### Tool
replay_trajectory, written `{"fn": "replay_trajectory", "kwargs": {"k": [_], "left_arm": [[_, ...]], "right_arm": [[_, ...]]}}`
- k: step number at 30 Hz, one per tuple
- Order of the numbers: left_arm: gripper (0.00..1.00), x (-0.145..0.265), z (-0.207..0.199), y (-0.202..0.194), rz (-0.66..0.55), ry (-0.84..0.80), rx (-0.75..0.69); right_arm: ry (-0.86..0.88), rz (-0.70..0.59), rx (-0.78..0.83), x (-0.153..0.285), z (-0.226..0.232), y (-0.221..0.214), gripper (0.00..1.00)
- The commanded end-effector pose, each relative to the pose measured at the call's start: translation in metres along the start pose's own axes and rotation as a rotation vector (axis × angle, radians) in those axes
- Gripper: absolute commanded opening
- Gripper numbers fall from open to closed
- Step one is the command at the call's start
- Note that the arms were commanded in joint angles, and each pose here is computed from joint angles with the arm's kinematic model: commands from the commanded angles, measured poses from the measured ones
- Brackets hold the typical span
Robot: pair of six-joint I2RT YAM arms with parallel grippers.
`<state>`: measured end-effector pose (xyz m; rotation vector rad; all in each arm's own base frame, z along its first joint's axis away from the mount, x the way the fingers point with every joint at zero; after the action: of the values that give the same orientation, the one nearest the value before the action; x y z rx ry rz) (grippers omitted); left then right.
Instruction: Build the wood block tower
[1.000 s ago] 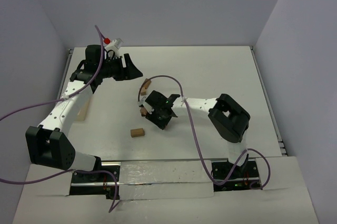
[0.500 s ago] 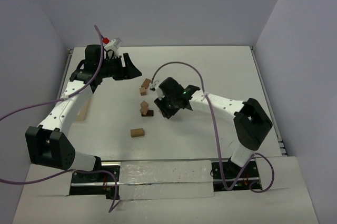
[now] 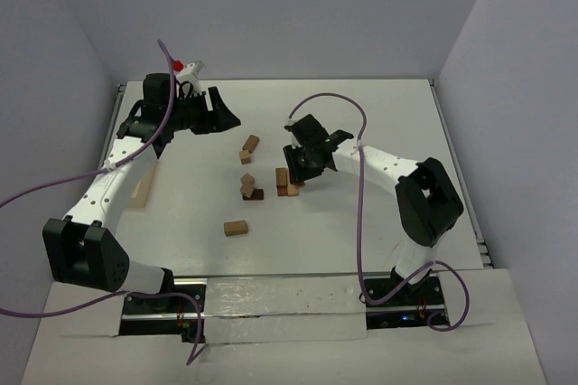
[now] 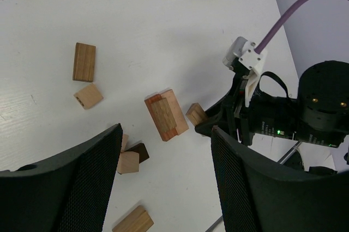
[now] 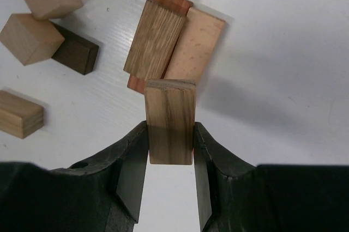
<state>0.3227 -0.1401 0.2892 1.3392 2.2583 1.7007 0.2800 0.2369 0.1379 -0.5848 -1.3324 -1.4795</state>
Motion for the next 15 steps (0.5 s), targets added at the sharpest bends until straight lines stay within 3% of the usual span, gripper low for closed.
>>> {"fn": "replay_trajectory", "kwargs": {"k": [1,15], "left_arm": [[0.72,0.004,-0.002,0.017,-0.047,0.001,-0.021],[0.72,0.002,-0.001,0.016,-0.038,-0.011,-0.013]], "right_arm": [[-0.026,-0.034,-0.081,-0.004,0.003,0.02,0.08],[-0.046,0.044,-0.161,-0.03,-0.009,0.027,0.11]]}}
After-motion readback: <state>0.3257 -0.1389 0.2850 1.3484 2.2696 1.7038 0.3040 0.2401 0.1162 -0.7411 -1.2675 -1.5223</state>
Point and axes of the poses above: each gripper's point midway between its finger pads, its own x axis back along the fingers, its own z axis along the line the jaws close on, y = z × x, the point moved 7 cm from there along x, back along the fingers, and after that the axes turned 9 degrees about -x, right-handed, at the moved point
